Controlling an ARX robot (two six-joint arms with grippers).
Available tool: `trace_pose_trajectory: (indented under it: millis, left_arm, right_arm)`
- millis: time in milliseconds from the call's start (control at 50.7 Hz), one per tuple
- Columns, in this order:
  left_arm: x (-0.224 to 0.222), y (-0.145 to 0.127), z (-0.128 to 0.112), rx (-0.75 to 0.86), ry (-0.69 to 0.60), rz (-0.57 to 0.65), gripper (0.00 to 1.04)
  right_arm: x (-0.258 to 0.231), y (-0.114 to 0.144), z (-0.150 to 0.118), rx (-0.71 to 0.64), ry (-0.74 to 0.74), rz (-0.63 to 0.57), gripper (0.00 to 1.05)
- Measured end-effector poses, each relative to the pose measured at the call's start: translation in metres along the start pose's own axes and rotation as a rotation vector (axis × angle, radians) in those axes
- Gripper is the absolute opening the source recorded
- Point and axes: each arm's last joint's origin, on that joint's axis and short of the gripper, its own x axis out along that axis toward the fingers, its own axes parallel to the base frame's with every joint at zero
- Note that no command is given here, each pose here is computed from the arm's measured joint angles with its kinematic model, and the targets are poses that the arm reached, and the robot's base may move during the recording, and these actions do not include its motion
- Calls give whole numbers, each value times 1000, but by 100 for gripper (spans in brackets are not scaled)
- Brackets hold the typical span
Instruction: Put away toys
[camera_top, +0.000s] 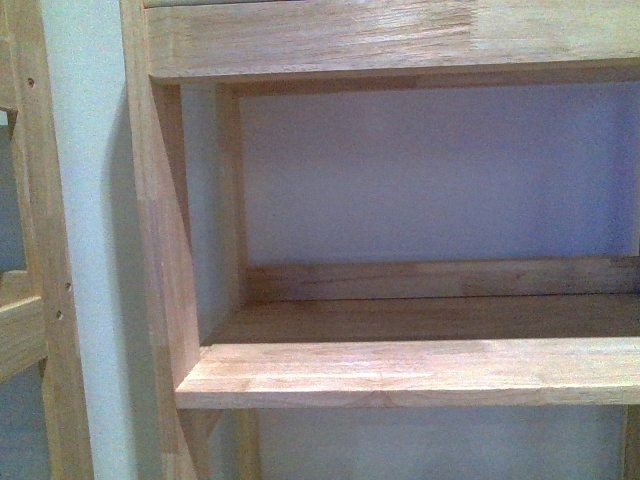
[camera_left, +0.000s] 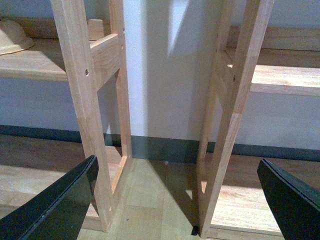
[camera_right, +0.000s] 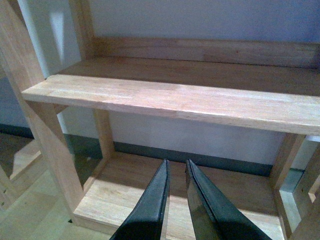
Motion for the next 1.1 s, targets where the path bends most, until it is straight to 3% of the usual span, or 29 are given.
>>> trace_pose_trajectory:
  millis: [1104]
  left_arm:
    - [0,0,0,0,0,0,99]
  right_arm:
    - [-21,0,-44,0,-14,0,16]
